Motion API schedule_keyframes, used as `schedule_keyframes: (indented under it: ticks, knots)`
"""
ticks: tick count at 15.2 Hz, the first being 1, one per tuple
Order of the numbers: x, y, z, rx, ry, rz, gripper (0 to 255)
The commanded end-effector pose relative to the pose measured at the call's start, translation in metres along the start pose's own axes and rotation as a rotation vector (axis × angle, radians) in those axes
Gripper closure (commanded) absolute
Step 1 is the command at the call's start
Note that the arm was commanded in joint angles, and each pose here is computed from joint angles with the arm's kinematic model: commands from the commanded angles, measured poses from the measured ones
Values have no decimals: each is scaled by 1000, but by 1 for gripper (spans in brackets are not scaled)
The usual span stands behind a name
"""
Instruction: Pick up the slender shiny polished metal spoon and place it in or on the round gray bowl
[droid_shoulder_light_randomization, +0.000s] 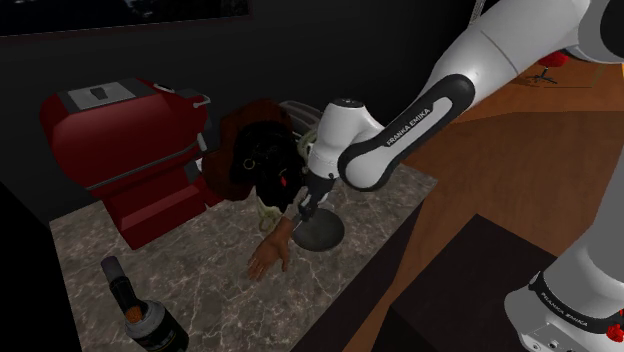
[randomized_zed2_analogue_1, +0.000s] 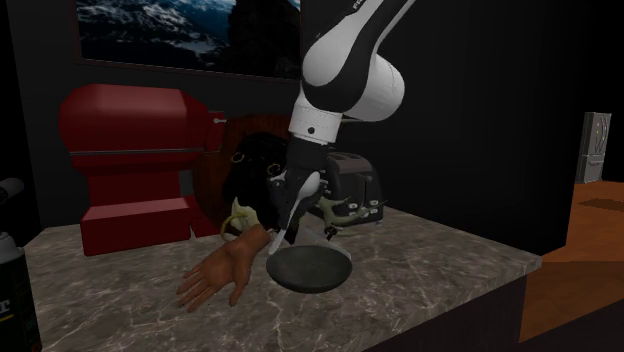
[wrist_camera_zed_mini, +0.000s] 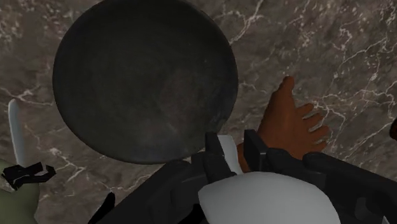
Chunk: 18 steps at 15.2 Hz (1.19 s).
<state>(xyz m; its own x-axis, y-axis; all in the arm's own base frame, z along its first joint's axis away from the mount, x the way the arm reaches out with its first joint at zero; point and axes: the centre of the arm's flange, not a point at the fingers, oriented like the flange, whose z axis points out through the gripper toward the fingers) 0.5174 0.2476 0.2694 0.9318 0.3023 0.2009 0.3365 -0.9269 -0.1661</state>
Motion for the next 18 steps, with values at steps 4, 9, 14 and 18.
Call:
schedule_keyframes:
  ticks: [4, 9, 14, 18]
  knots:
    - [11, 42, 0, -2, 9, 6, 255]
    - [6, 46, 25, -2, 9, 6, 255]
    - [0, 51, 51, -2, 9, 6, 255]
    - [-4, 54, 70, -2, 9, 6, 255]
